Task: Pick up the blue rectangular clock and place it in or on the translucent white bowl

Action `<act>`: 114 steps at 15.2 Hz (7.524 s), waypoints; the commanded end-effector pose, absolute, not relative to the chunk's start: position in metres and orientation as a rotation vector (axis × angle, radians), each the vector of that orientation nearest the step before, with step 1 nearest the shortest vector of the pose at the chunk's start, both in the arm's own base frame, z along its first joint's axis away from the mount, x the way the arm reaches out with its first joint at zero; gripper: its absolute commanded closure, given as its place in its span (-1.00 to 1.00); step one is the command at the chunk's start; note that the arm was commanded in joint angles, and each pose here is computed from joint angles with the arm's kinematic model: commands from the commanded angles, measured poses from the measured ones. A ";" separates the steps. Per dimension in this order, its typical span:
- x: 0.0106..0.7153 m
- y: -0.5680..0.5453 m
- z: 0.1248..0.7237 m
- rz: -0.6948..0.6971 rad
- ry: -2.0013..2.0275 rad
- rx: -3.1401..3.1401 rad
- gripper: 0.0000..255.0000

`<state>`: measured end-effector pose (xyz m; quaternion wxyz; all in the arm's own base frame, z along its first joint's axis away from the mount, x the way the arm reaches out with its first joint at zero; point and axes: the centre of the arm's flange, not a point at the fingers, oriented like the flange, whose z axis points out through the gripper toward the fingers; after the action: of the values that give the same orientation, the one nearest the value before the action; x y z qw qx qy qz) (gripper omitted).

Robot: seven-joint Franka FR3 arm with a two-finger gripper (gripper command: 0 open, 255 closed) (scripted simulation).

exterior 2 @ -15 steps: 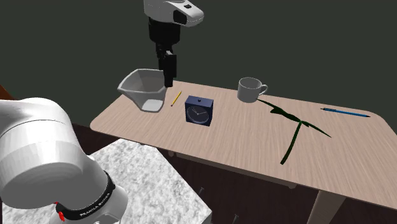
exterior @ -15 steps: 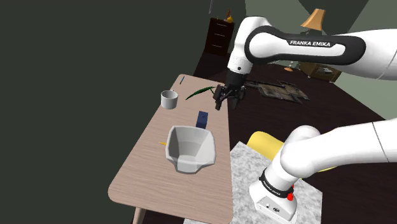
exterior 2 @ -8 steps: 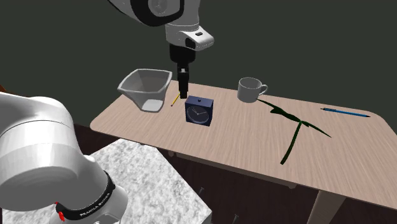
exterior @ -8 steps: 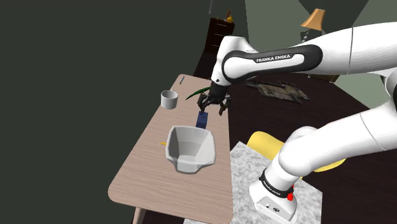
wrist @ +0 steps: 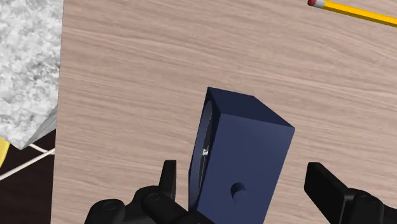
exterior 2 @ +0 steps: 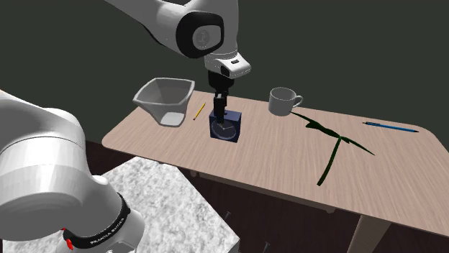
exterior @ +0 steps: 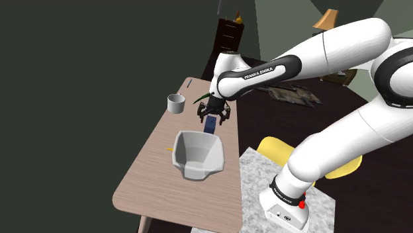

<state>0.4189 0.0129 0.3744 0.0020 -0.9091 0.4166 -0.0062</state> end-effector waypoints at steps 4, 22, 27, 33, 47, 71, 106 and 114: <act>0.420 0.013 0.344 -0.022 1.312 -2.850 -1.00; 0.420 0.013 0.344 -0.022 1.312 -2.850 1.00; 0.420 0.013 0.370 -0.022 1.312 -2.850 1.00; 0.420 0.013 0.402 -0.022 1.312 -2.850 1.00; 0.420 0.013 0.476 -0.022 1.312 -2.850 1.00; 0.372 0.122 0.564 -0.022 1.312 -2.850 1.00; 0.327 0.227 0.485 -0.022 1.312 -2.850 -1.00; 0.326 0.227 0.524 -0.022 1.312 -2.850 -1.00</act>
<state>0.3267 0.2272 0.5123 0.0023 -0.9083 0.4182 -0.0075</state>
